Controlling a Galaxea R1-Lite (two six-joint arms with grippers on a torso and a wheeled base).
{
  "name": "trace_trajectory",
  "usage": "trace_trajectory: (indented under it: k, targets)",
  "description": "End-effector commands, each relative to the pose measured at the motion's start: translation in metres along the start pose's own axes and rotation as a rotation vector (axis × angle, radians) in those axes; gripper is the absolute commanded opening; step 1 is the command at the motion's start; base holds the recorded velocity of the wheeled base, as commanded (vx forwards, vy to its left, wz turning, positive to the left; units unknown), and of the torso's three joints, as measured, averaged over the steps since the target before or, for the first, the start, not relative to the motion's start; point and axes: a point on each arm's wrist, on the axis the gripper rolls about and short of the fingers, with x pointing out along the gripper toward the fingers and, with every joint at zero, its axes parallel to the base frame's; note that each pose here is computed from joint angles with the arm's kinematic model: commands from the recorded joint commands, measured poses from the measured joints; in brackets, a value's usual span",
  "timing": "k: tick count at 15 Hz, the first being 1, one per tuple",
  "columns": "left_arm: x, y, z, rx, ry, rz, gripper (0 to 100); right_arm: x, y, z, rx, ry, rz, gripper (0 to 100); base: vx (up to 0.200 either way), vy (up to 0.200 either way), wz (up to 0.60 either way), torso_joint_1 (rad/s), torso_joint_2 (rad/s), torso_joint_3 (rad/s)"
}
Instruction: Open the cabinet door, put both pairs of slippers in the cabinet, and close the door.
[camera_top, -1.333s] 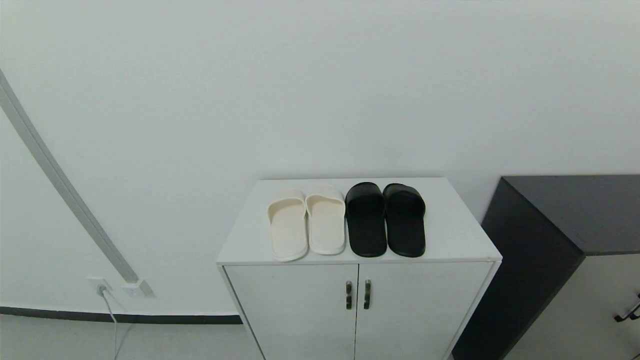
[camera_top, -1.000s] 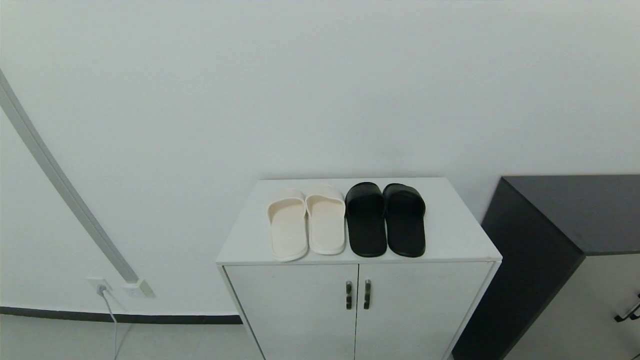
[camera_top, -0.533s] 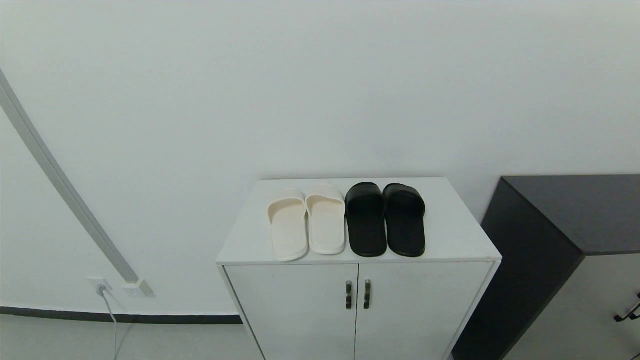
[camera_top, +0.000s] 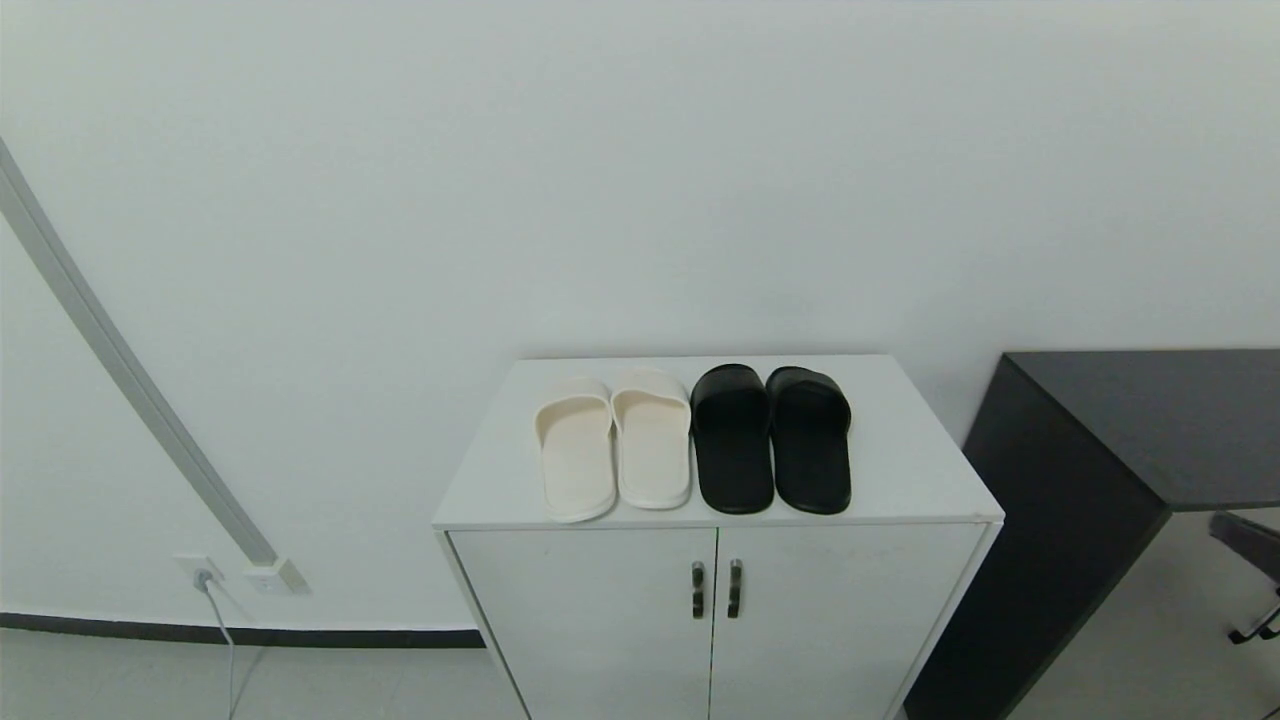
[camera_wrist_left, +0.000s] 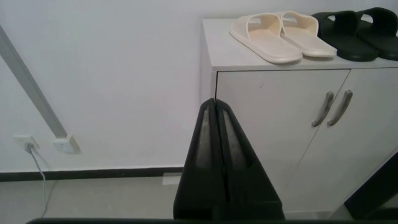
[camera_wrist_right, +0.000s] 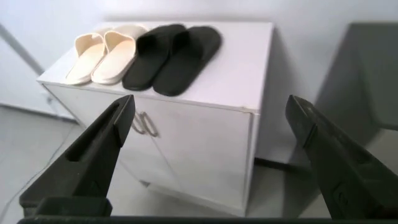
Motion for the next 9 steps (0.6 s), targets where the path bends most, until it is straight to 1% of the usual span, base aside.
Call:
trace_trajectory:
  k: [1,2,3,5,6,7,8,9]
  targets:
    - [0.000,0.000,0.000,-0.004,0.000,0.002,0,0.062,0.022,0.004,0.019,0.121,0.063,100,0.000,0.000,0.00,0.000,0.00,0.000]
    - [0.000,0.000,0.000,-0.004,0.001,0.002,0,0.078,0.034,0.008,0.020,0.131,0.059,100,0.000,0.000,0.00,0.000,0.00,0.000]
    - [0.000,0.000,0.000,-0.005,-0.002,0.002,0,0.090,0.041,0.010,0.013,0.134,0.053,100,0.000,0.000,0.00,0.000,0.00,0.000]
    - [0.000,0.000,0.000,-0.005,-0.002,0.002,0,0.113,0.051,0.011,0.002,0.138,0.020,100,0.000,0.000,0.00,0.000,0.00,0.000]
    - [0.000,0.000,0.000,-0.005,-0.002,0.002,0,0.116,0.053,0.011,-0.001,0.137,0.015,100,0.000,0.000,0.00,0.000,0.00,0.000]
    - [0.000,0.000,0.000,-0.005,-0.002,0.002,0,0.135,0.067,0.014,0.020,0.123,-0.011,100,0.000,0.000,0.00,0.000,0.00,0.000]
    - [0.000,0.000,0.000,-0.005,-0.002,0.002,0,0.141,0.072,0.016,0.031,0.120,-0.021,100,0.000,0.000,0.00,0.000,0.00,0.000]
    - [0.000,0.000,0.000,-0.013,0.000,0.007,0,0.159,0.085,0.020,0.040,0.107,-0.042,100,0.000,0.000,0.00,0.000,0.00,0.000]
